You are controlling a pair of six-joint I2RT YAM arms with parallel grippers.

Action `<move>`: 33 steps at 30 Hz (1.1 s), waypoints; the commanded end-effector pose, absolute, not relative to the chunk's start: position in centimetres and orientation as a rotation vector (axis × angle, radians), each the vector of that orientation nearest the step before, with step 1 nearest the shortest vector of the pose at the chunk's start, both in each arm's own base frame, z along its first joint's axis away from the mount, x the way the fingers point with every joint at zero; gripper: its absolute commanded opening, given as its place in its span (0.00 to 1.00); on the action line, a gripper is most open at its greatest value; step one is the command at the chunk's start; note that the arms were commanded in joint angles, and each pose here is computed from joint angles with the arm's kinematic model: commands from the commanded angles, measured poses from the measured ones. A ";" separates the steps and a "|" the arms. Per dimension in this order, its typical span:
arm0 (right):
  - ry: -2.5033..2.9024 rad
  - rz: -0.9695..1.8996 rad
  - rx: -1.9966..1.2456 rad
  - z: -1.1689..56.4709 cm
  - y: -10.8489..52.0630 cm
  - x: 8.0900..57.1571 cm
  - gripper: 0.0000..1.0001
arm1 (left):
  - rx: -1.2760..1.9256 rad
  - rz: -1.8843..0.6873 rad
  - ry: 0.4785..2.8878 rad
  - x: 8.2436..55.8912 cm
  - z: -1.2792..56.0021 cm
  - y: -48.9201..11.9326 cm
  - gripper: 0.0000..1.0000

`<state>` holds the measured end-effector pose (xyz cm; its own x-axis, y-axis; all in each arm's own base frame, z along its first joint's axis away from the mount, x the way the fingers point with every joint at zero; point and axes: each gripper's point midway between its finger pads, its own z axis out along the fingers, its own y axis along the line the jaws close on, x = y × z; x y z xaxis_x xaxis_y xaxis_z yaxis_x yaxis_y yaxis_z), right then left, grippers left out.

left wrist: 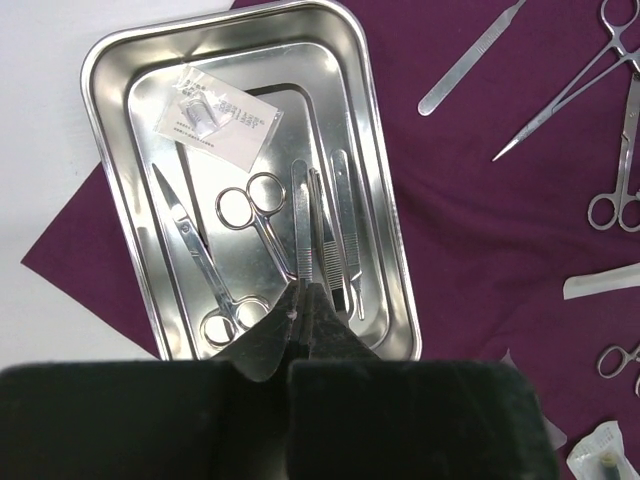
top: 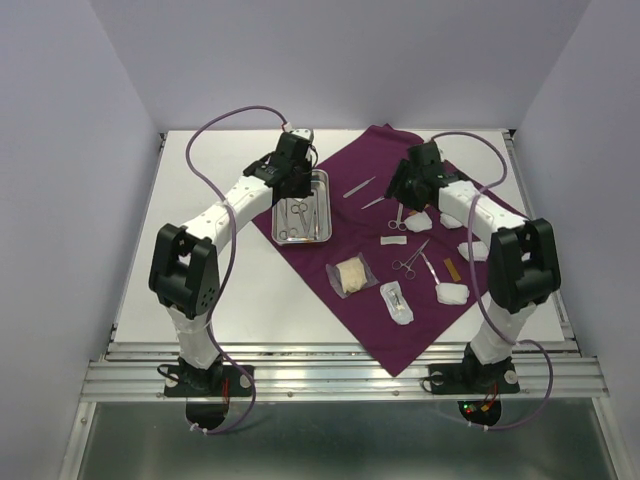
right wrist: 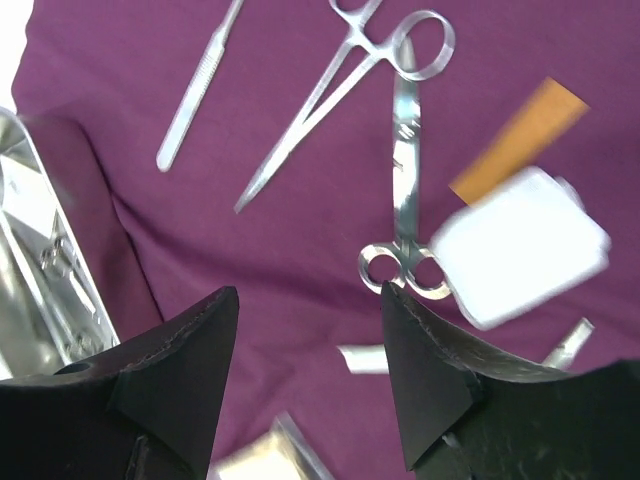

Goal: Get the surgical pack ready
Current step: Adjust the medical item in the surgical kit.

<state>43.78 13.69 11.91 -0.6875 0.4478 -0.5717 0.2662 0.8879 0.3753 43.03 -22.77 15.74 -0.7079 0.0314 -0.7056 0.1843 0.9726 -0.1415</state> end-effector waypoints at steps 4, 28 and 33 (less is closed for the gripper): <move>2.365 0.164 0.538 11.1 15.4 47.0 0.63 | 0.159 -0.257 2.274 43.6 19.0 -22.4 0.07; 2.454 -0.088 0.719 1.4 16.8 52.0 0.48 | 0.147 -0.210 2.345 41.2 16.6 -17.5 0.29; 2.447 -0.100 0.760 0.9 16.2 50.8 0.21 | 0.149 -0.233 2.330 41.0 17.2 -17.5 0.29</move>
